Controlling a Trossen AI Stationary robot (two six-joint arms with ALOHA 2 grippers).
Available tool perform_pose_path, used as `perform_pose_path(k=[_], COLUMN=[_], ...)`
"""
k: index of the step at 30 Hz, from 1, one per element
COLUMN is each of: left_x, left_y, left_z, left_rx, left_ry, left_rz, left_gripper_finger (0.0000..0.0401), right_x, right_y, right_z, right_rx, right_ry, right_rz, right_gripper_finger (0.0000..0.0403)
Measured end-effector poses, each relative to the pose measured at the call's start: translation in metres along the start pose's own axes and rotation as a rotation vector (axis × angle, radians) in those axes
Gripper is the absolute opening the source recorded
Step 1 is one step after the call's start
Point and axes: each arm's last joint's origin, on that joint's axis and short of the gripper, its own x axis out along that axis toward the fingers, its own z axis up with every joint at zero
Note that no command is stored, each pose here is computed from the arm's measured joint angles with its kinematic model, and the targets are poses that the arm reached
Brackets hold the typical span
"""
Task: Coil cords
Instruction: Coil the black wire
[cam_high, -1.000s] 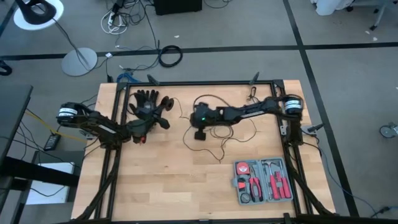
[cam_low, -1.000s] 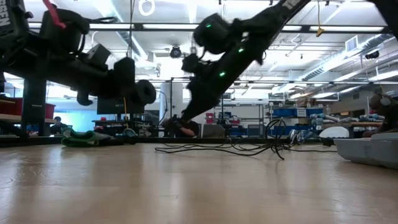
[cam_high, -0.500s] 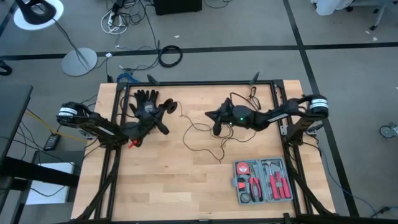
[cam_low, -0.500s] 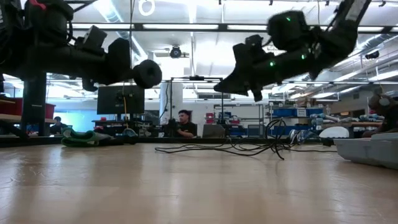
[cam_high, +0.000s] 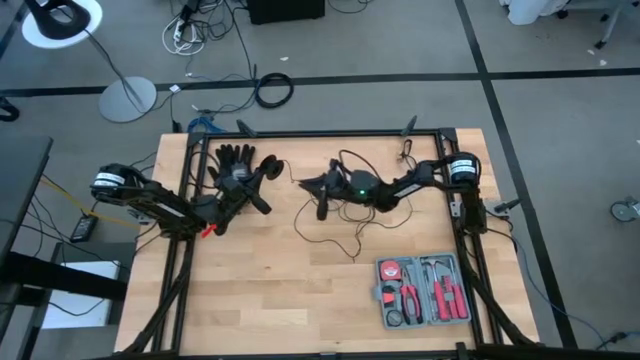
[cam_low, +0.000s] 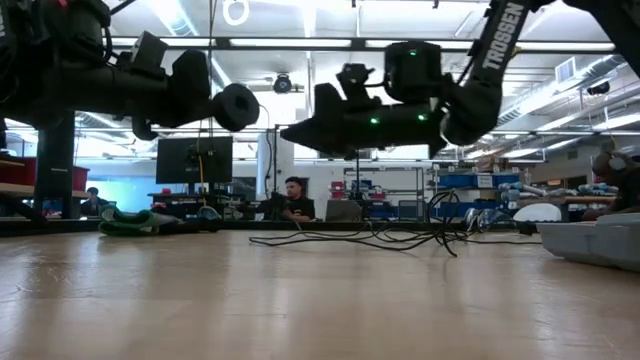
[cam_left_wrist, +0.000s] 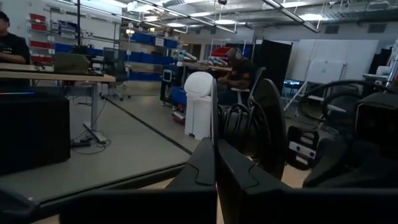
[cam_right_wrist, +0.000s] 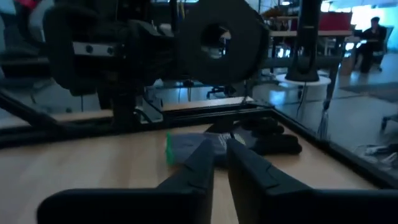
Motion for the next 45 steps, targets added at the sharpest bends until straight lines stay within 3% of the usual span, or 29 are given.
perform_pose_path(k=[8,18,21,27,36,45], left_x=[0.0,0.0,0.0,0.0,0.0,0.001], left_y=[0.0,0.0,0.0,-0.001,-0.001,-0.002], left_z=[0.001,0.001,0.001,0.002,0.002,0.002], left_rx=[-0.005,-0.013,-0.015,-0.019,-0.027,-0.054], left_ry=[-0.004,-0.009,-0.01,-0.011,-0.012,-0.014], left_rz=[-0.001,-0.001,-0.001,-0.011,-0.018,-0.02], left_gripper_finger=[0.0,0.0,0.0,0.0,0.0,0.0], right_x=[0.018,0.026,0.026,0.026,0.026,0.026], right_y=[0.001,0.001,0.0,0.0,0.0,0.0], right_z=[0.009,0.012,0.011,0.011,0.011,0.008], right_rx=[-0.113,-0.12,-0.122,-0.121,-0.103,-0.105], right_ry=[0.071,0.122,0.129,0.127,0.129,0.155], right_rz=[-0.005,-0.015,-0.03,-0.03,-0.032,-0.032], right_gripper_finger=[0.009,0.009,0.0075,0.0006,0.0054,0.0066])
